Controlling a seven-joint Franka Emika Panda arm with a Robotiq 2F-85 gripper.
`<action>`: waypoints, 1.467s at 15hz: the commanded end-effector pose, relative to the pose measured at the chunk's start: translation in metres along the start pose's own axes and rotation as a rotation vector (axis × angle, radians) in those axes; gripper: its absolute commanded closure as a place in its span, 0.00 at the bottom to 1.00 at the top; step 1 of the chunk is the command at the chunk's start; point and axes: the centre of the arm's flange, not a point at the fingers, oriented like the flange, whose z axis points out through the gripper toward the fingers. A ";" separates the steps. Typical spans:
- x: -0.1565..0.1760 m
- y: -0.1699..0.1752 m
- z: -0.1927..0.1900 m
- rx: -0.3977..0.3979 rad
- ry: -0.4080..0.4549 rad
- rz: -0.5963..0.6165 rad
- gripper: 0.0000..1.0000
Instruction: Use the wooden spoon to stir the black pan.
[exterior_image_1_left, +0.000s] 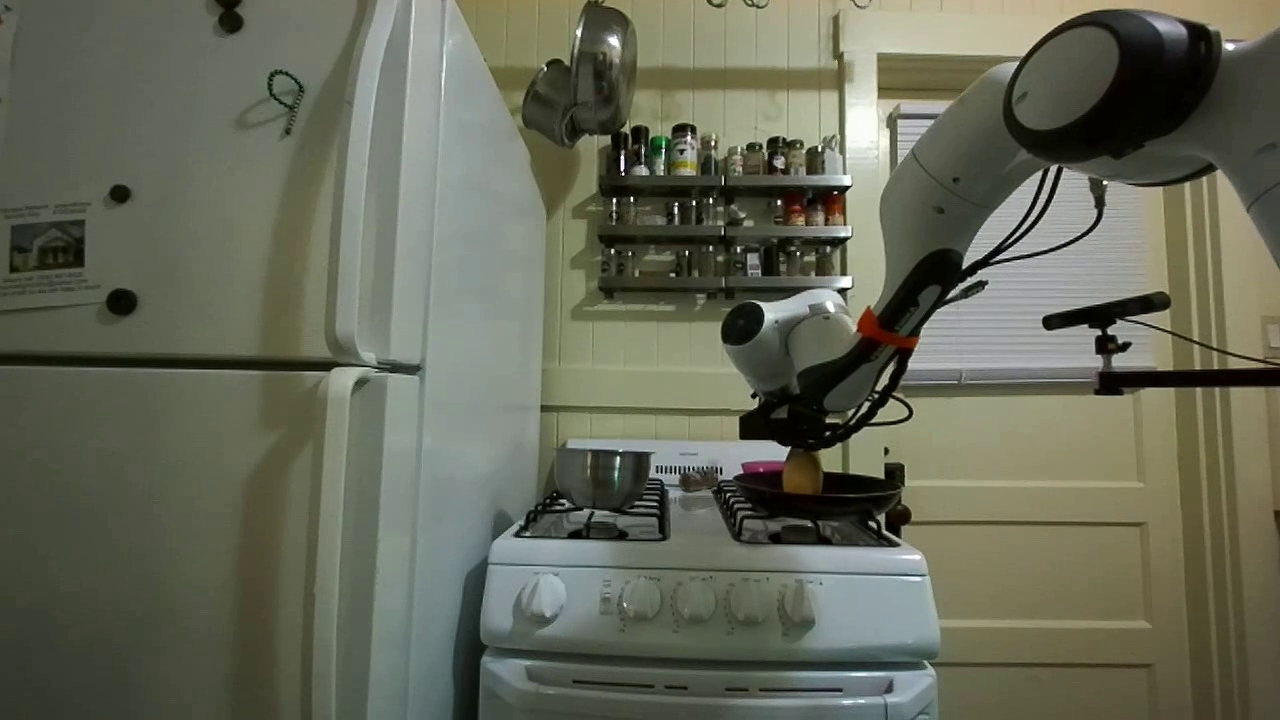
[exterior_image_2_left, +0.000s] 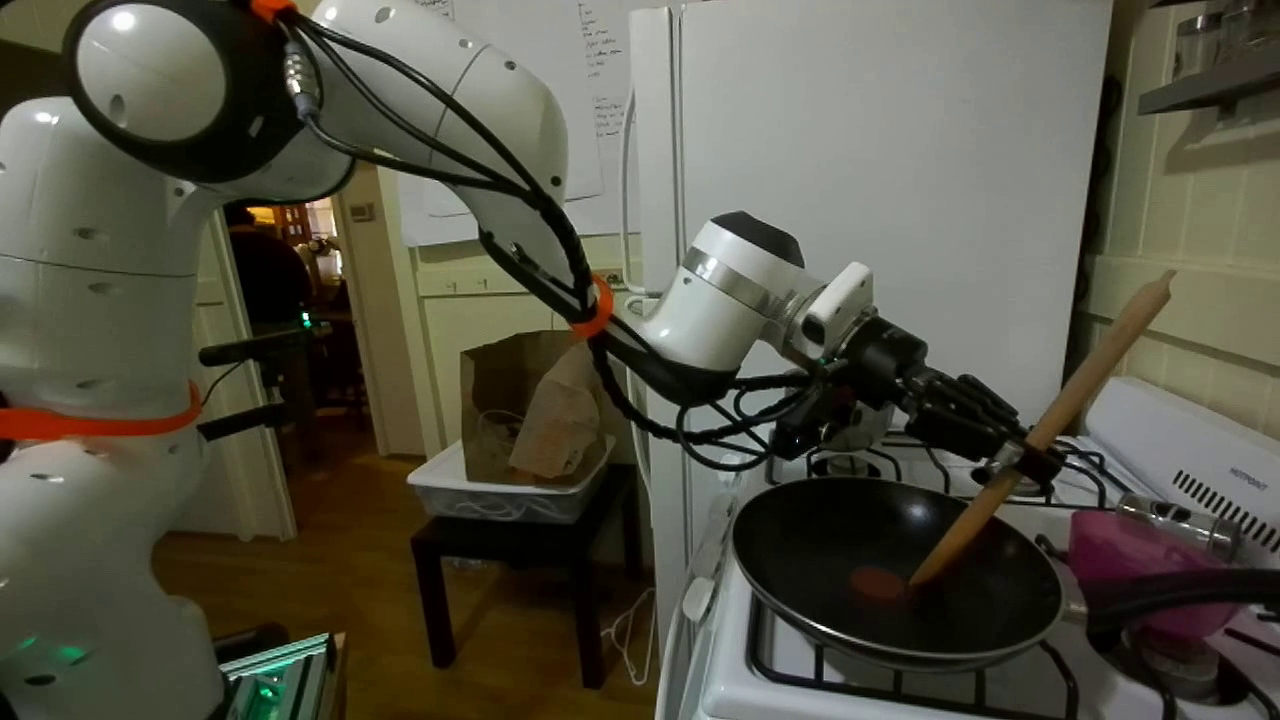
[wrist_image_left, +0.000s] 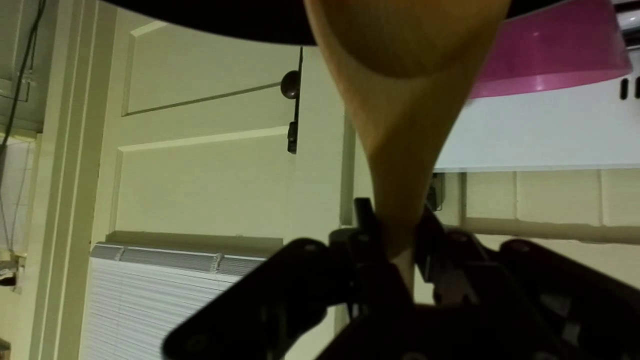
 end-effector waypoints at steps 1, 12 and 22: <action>-0.011 -0.030 -0.003 0.053 0.026 0.014 0.95; -0.030 -0.029 -0.051 0.154 -0.101 -0.071 0.95; -0.055 0.045 -0.075 -0.017 -0.154 -0.109 0.95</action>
